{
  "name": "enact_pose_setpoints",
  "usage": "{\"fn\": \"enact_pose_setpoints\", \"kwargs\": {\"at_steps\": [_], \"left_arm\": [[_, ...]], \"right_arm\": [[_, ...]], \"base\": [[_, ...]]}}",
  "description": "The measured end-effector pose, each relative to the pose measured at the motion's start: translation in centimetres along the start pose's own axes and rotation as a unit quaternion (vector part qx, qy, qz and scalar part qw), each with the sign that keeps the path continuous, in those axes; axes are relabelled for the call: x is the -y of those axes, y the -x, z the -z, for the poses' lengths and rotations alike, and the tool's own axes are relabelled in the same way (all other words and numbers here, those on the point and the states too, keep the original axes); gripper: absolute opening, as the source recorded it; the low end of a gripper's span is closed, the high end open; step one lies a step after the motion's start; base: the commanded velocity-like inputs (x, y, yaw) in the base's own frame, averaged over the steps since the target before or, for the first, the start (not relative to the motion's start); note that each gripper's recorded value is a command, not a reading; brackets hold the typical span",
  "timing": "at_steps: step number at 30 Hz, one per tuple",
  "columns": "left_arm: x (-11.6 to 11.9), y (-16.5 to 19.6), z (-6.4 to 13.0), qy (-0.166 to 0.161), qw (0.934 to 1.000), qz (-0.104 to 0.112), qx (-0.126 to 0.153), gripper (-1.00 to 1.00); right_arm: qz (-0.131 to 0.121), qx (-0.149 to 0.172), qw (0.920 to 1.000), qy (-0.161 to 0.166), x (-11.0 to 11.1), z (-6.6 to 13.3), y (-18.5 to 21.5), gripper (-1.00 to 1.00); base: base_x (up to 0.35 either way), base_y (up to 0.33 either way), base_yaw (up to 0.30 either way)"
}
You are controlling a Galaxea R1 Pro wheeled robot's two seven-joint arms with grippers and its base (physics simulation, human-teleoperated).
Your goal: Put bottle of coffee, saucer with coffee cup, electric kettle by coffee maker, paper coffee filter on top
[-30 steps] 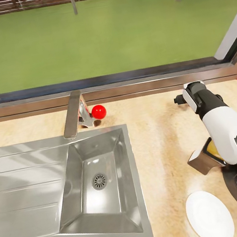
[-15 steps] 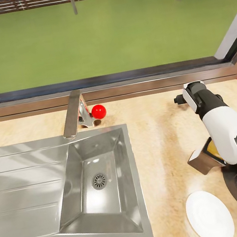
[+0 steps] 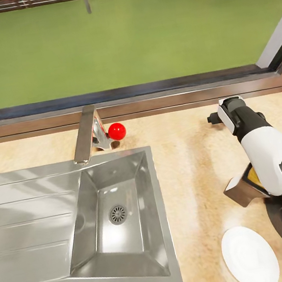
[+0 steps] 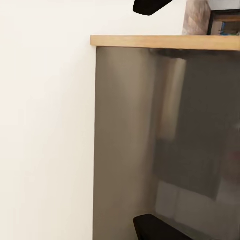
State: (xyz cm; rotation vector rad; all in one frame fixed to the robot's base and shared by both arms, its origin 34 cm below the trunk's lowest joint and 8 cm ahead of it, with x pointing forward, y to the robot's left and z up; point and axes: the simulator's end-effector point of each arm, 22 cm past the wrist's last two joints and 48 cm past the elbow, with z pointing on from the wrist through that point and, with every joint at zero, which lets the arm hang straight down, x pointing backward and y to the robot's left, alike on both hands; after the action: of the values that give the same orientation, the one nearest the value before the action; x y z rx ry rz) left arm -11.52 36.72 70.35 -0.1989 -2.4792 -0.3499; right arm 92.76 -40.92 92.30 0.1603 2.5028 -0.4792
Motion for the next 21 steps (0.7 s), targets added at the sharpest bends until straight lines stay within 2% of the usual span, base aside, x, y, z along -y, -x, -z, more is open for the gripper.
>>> {"fn": "enact_pose_setpoints", "kwargs": {"at_steps": [15, 16, 21], "left_arm": [[-0.01, -0.01, 0.0, 0.0, 1.0, 0.0, 0.0, 1.0], [-0.01, -0.01, 0.0, 0.0, 1.0, 0.0, 0.0, 1.0], [0.0, -0.01, -0.01, 0.0, 1.0, 0.0, 0.0, 1.0]], "right_arm": [[-0.001, 0.0, 1.0, -0.001, 0.14, -0.02, 0.01, 1.0], [-0.001, 0.0, 1.0, -0.001, 0.14, -0.02, 0.03, -1.0], [0.006, 0.002, 1.0, -0.007, 0.44, 0.07, 0.15, -1.0]], "base": [[0.0, 0.0, 0.0], [0.0, 0.0, 0.0], [0.0, 0.0, 0.0]]}}
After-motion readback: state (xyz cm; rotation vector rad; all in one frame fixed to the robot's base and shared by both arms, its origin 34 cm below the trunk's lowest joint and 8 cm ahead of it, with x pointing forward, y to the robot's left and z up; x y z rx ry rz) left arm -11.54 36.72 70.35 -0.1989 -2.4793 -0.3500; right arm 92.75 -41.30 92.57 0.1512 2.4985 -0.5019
